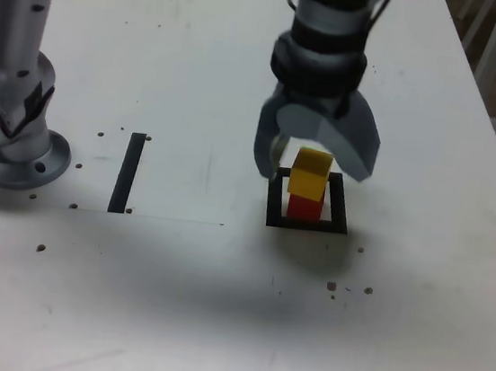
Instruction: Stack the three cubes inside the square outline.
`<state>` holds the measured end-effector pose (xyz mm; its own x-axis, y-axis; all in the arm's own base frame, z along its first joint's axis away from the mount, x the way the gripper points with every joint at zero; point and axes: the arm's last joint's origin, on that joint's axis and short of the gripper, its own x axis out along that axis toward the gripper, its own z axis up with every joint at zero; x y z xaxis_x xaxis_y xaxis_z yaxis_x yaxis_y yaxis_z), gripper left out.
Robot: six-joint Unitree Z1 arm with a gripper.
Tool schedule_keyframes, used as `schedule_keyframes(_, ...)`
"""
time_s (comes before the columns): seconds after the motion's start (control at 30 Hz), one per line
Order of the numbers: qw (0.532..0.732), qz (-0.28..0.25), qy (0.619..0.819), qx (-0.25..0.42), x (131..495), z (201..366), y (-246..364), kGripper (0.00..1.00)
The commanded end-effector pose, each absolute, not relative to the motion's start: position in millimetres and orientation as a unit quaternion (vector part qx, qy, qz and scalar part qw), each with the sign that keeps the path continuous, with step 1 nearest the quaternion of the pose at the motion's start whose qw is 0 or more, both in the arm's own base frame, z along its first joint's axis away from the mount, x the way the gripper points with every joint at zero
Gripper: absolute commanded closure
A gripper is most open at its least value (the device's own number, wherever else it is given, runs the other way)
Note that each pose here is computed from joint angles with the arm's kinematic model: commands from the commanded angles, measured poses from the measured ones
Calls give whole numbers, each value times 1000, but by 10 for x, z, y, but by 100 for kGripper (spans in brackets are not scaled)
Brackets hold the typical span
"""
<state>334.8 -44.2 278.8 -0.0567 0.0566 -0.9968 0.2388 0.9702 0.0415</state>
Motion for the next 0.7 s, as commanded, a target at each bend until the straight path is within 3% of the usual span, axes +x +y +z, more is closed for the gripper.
schedule_keyframes(0.0,688,-55,716,102,3282,2905,-402,0)
schedule_keyframes(0.13,697,-43,710,91,3199,3054,-241,0)
schedule_keyframes(0.3,690,-42,720,68,3152,3160,47,0)
schedule_keyframes(0.5,683,-17,730,36,3149,3171,343,0)
schedule_keyframes(0.67,689,2,725,22,3259,3147,536,0)
